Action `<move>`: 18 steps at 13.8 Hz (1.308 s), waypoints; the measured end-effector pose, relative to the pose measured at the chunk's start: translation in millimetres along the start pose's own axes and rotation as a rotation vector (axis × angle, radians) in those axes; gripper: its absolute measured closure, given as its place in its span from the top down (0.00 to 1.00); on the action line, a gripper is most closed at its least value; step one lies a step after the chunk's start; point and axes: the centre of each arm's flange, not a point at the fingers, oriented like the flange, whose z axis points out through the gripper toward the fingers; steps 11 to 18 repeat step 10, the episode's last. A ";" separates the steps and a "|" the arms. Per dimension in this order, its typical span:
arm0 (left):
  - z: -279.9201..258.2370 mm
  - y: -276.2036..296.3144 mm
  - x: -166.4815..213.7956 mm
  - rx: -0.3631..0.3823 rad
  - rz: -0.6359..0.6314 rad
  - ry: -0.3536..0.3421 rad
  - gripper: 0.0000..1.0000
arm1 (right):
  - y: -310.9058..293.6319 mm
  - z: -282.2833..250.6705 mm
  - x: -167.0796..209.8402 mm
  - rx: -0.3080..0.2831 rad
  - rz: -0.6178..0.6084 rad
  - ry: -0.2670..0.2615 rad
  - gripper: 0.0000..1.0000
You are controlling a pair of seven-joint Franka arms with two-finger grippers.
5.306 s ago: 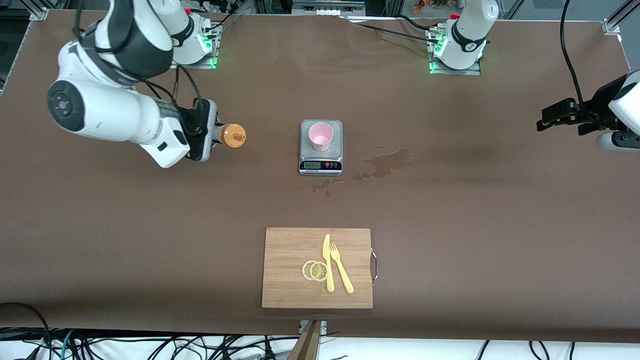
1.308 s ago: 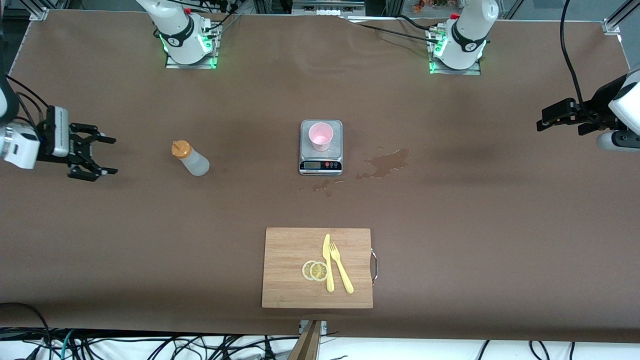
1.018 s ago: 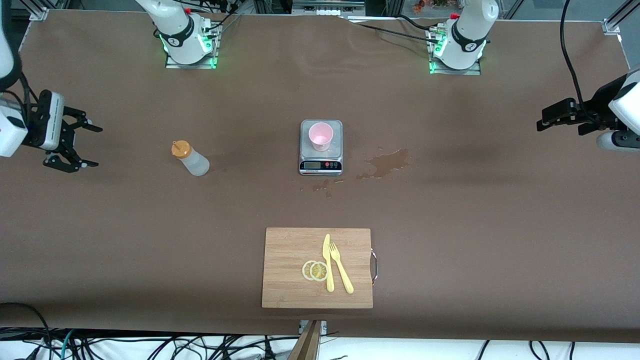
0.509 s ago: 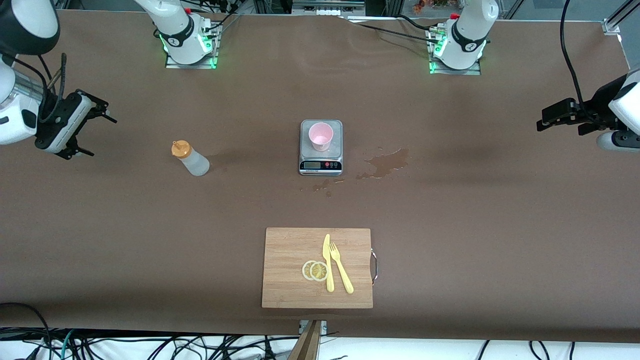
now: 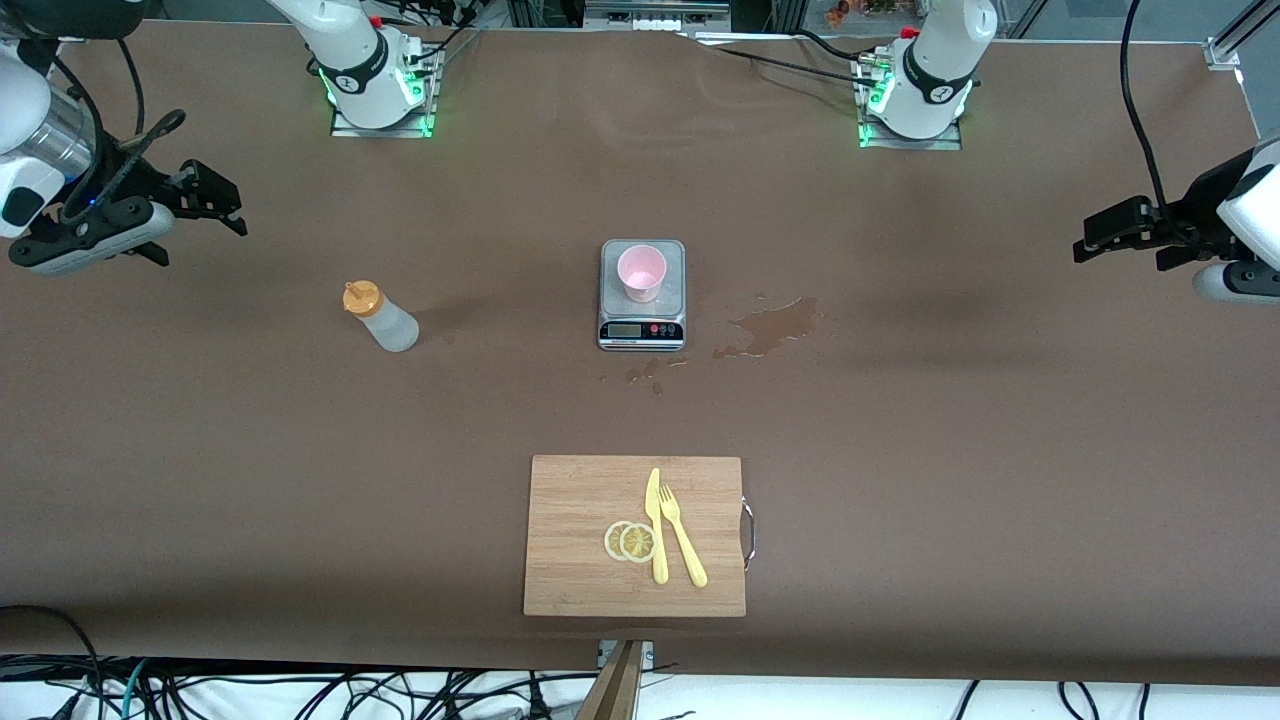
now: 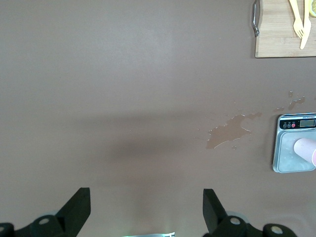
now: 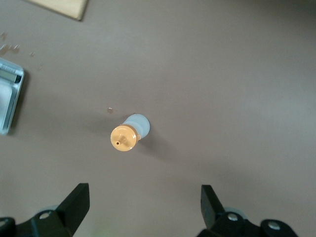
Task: Add sauce to pink cup with both arms
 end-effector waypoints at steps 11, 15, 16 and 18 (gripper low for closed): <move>0.0 0.0 0.0 0.000 0.000 0.000 1.00 | -5.7 -38.1 -2.5 -0.010 0.121 0.015 1.00; 0.0 0.0 0.0 0.000 0.000 0.000 1.00 | -5.7 -38.1 -2.5 -0.010 0.121 0.015 1.00; 0.0 0.0 0.0 0.000 0.000 0.000 1.00 | -5.7 -38.1 -2.5 -0.010 0.121 0.015 1.00; 0.0 0.0 0.0 0.000 0.000 0.000 1.00 | -5.7 -38.1 -2.5 -0.010 0.121 0.015 1.00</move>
